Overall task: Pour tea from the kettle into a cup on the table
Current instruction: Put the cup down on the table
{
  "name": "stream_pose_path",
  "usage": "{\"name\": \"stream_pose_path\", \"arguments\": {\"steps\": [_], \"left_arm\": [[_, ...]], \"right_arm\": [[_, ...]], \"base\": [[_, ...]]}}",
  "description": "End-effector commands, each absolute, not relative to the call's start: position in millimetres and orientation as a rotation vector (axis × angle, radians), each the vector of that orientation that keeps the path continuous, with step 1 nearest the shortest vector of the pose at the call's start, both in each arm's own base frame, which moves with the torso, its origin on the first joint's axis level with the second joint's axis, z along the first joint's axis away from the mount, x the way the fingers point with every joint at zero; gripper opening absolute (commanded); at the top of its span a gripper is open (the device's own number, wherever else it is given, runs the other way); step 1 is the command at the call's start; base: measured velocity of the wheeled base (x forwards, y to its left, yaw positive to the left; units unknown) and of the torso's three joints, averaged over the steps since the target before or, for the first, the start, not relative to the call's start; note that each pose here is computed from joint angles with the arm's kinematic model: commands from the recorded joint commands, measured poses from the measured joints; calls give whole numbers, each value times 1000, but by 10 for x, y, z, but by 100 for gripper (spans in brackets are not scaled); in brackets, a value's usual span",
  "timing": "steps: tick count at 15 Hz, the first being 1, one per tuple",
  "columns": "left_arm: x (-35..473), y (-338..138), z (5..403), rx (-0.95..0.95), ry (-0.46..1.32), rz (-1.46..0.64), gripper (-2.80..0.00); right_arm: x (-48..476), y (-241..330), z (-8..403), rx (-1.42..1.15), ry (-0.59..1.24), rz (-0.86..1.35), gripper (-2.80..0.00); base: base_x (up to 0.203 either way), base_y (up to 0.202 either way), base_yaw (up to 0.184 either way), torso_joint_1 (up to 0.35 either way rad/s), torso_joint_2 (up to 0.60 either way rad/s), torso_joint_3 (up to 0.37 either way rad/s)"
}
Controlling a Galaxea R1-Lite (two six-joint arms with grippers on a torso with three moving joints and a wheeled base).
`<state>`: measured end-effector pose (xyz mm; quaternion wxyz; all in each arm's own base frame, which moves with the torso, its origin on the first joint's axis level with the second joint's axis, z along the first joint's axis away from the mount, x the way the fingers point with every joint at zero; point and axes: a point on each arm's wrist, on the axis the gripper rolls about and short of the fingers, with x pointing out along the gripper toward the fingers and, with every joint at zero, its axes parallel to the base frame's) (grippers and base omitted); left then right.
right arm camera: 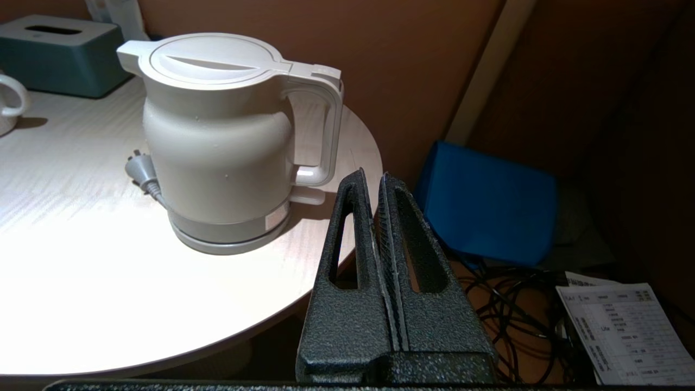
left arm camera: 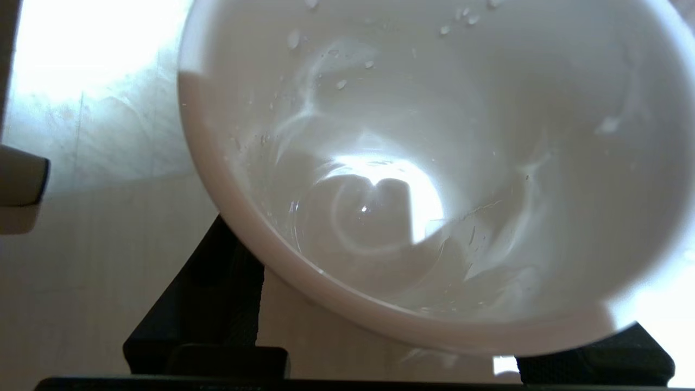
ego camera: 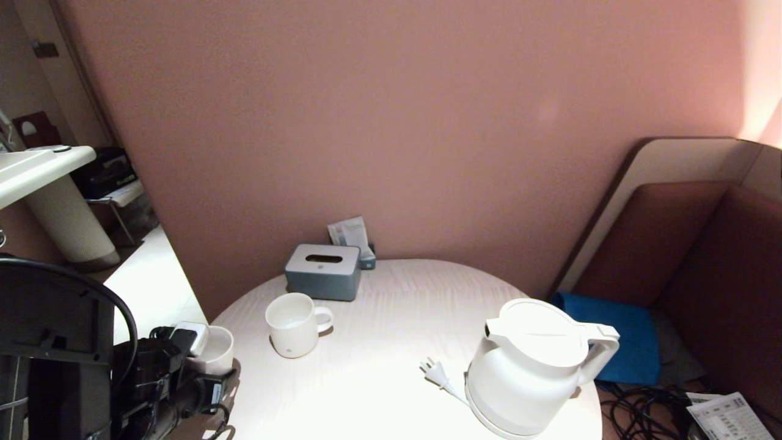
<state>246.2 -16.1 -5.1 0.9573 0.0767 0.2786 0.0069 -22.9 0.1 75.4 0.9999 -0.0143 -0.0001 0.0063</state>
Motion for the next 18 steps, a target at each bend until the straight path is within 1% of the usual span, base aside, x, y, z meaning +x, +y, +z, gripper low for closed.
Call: {"name": "stream_pose_path", "arguments": {"steps": [1,6,12,15,18], "left_arm": [[2441,-218,-15,126,532,6,-280],[2430,-279,21,117,517,-12,-280],[2241,-621,-102,86,597,-104,-280],[2241,-793,-170,28,607,-121,-280],[2231,-959,-193,24,595,-148,-280]], "right_arm": [[-228,1,753,-29,1,14,-280],[-228,1,753,-29,1,14,-280],[-228,1,753,-29,1,14,-280],[-229,1,757,-29,0,14,-280],[-228,1,753,-29,1,14,-280]], "base": [[0,0,0,0,0,0],[0,0,0,0,0,0],[0,0,0,0,0,0],[0,0,0,0,0,0],[0,0,0,0,0,0]]}}
